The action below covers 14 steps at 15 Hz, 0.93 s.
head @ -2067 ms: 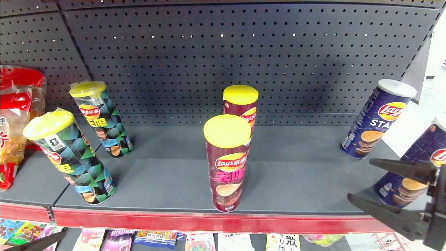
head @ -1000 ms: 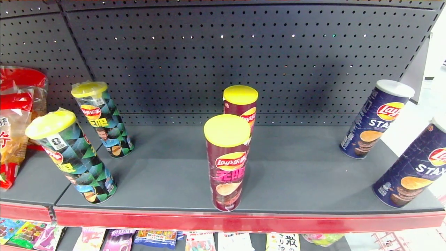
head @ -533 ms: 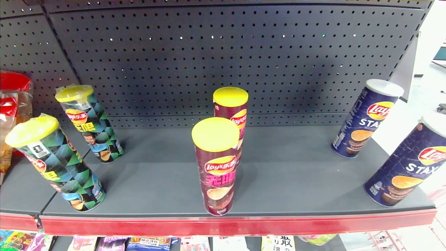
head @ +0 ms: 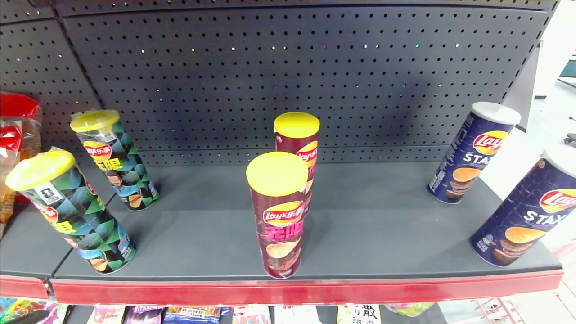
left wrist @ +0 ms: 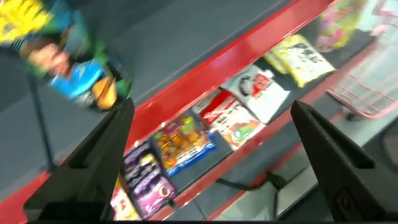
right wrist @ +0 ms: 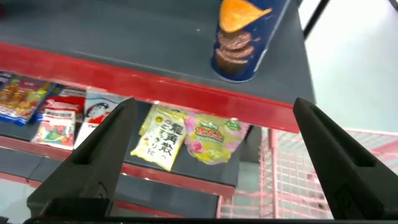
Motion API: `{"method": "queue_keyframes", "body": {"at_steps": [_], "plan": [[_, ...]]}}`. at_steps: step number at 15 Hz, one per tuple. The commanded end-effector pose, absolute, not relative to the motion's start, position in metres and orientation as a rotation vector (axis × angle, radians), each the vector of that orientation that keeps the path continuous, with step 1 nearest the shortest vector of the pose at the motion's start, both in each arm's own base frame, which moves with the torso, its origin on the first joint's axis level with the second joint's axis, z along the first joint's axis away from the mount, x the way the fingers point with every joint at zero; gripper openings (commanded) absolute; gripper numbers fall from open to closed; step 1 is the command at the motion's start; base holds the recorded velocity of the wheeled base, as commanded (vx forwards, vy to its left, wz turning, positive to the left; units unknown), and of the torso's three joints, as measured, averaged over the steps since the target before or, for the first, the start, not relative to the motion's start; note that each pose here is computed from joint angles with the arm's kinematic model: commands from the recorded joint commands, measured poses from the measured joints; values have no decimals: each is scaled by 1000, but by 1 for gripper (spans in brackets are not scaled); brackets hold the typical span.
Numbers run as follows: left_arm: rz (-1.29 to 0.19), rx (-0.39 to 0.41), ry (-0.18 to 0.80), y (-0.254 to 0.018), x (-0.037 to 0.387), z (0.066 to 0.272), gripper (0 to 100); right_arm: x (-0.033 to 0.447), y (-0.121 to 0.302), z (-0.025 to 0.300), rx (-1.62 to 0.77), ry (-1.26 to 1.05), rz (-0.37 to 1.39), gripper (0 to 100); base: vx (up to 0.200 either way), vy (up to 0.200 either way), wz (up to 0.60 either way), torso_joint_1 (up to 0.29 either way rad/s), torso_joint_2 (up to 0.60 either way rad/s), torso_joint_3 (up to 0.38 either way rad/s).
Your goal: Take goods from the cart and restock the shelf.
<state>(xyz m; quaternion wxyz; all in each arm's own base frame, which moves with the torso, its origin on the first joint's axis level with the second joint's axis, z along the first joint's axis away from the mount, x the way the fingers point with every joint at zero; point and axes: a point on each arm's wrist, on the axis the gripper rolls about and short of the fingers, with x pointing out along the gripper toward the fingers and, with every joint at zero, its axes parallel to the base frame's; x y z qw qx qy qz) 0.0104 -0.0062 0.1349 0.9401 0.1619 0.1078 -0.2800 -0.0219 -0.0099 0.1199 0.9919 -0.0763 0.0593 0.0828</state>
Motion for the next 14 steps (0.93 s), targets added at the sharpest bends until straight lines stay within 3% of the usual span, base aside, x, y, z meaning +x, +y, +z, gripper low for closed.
{"method": "queue_keyframes", "body": {"at_steps": [1,5,7,14], "plan": [[-628,334,339,-37,59,156,100,-32,-13,91,-152,40,197,100,0,0,0,0,0,0],[-645,334,373,-66,106,165,100,-31,-12,89,-149,46,254,100,0,0,0,0,0,0],[-742,325,400,-81,126,168,100,-31,-11,88,-123,48,305,100,0,0,0,0,0,0],[-822,356,420,-124,172,156,100,-31,-12,88,-119,49,296,100,0,0,0,0,0,0]]}}
